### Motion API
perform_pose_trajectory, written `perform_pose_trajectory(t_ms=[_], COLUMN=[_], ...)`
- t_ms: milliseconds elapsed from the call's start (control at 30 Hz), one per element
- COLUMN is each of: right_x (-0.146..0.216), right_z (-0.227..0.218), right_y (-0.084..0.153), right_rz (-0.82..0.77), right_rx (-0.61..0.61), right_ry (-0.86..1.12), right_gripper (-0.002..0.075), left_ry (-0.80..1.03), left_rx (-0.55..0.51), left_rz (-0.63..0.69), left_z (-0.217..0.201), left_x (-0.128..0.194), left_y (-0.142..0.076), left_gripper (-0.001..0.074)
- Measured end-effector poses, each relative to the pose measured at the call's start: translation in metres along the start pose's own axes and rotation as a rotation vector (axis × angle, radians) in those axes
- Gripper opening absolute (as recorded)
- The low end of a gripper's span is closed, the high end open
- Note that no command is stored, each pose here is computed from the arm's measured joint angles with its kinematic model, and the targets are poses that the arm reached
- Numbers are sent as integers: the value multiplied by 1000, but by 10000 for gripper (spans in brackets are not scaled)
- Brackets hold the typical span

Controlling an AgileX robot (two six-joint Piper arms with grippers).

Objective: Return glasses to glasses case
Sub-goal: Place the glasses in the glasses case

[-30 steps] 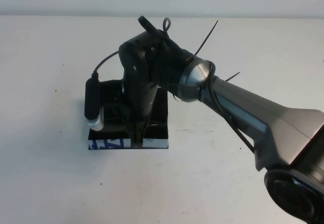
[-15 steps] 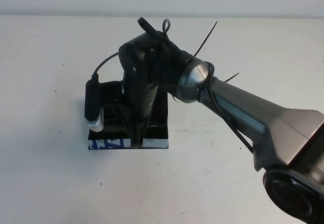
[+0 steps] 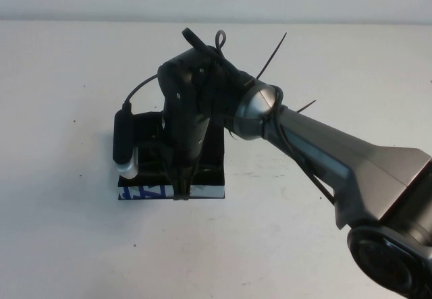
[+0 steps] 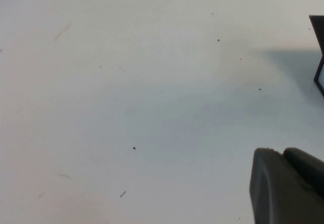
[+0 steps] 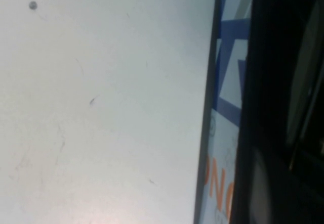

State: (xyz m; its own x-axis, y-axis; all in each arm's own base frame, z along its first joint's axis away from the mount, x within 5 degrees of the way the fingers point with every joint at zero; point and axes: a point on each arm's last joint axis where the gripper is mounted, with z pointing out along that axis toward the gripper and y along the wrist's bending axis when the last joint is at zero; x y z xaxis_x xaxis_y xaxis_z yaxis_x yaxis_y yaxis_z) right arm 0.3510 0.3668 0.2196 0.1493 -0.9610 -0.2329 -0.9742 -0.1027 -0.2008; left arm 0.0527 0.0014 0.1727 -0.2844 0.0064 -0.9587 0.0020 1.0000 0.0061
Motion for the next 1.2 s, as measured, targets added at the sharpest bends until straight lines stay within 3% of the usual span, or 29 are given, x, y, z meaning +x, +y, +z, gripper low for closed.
perform_pose_trajectory(t_ms=[133, 533, 767, 1033, 1200], right_x=[-1, 0, 0, 4, 15], right_z=[0, -1, -21, -58, -103], right_y=[1, 0, -3, -5, 12], right_rz=[6, -2, 9, 176, 290], right_rx=[-10, 6, 46, 110, 123], right_ry=[-13, 3, -12, -34, -53], right_gripper=[28, 180, 188, 185, 115], left_ry=[0, 0, 0, 0, 0], left_rx=[0, 0, 0, 0, 0], left_rz=[0, 0, 0, 0, 0], left_z=[0, 0, 0, 0, 0], left_x=[0, 0, 0, 0, 0], left_y=[0, 0, 0, 0, 0], left_gripper=[0, 0, 0, 0, 0])
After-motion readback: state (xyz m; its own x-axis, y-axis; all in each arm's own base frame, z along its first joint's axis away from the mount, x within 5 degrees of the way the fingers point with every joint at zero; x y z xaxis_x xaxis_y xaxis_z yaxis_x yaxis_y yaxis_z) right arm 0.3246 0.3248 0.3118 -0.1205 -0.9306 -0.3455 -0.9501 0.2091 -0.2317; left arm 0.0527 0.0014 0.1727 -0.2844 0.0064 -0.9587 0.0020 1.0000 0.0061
